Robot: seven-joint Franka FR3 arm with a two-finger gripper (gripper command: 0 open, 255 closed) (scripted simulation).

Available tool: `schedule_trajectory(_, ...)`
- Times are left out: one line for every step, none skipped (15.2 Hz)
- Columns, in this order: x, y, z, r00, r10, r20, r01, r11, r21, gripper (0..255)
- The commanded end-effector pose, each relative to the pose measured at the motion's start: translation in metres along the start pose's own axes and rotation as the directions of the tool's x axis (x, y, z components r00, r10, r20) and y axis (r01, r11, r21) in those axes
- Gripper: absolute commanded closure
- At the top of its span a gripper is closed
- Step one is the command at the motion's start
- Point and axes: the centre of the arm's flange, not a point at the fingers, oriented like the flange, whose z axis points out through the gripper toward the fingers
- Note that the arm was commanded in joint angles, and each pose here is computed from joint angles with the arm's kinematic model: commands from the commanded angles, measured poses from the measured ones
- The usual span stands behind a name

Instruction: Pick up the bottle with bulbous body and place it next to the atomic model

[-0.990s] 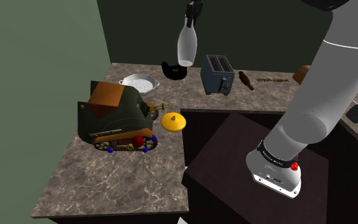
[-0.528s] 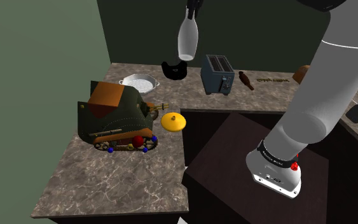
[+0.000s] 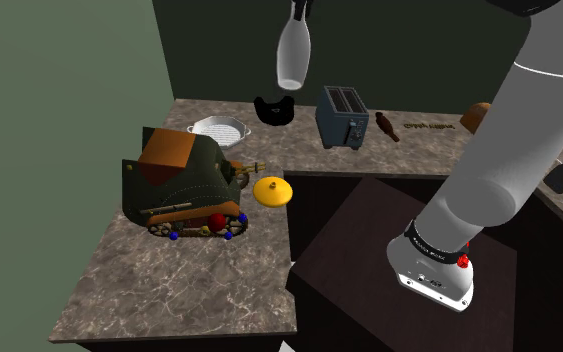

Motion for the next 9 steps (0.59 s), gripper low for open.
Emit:
schedule_trajectory(-0.006,-0.023,-0.002,1.0,0.0,-0.001,0.0,1.0,-0.001,255)
schedule_trajectory(-0.009,-0.036,-0.002,1.0,0.0,-0.001,0.0,1.0,-0.001,255)
schedule_trajectory(-0.012,-0.049,-0.003,1.0,0.0,-0.001,0.0,1.0,-0.001,255)
schedule_trajectory(-0.014,-0.062,-0.003,1.0,0.0,-0.001,0.0,1.0,-0.001,255)
schedule_trajectory(-0.017,-0.074,-0.003,1.0,0.0,-0.001,0.0,1.0,-0.001,255)
schedule_trajectory(-0.02,-0.087,-0.004,1.0,0.0,-0.001,0.0,1.0,-0.001,255)
schedule_trajectory(-0.023,-0.1,-0.004,1.0,0.0,-0.001,0.0,1.0,-0.001,255)
schedule_trajectory(-0.026,-0.113,-0.004,1.0,0.0,-0.001,0.0,1.0,-0.001,255)
schedule_trajectory(-0.029,-0.126,-0.005,1.0,0.0,-0.001,0.0,1.0,-0.001,255)
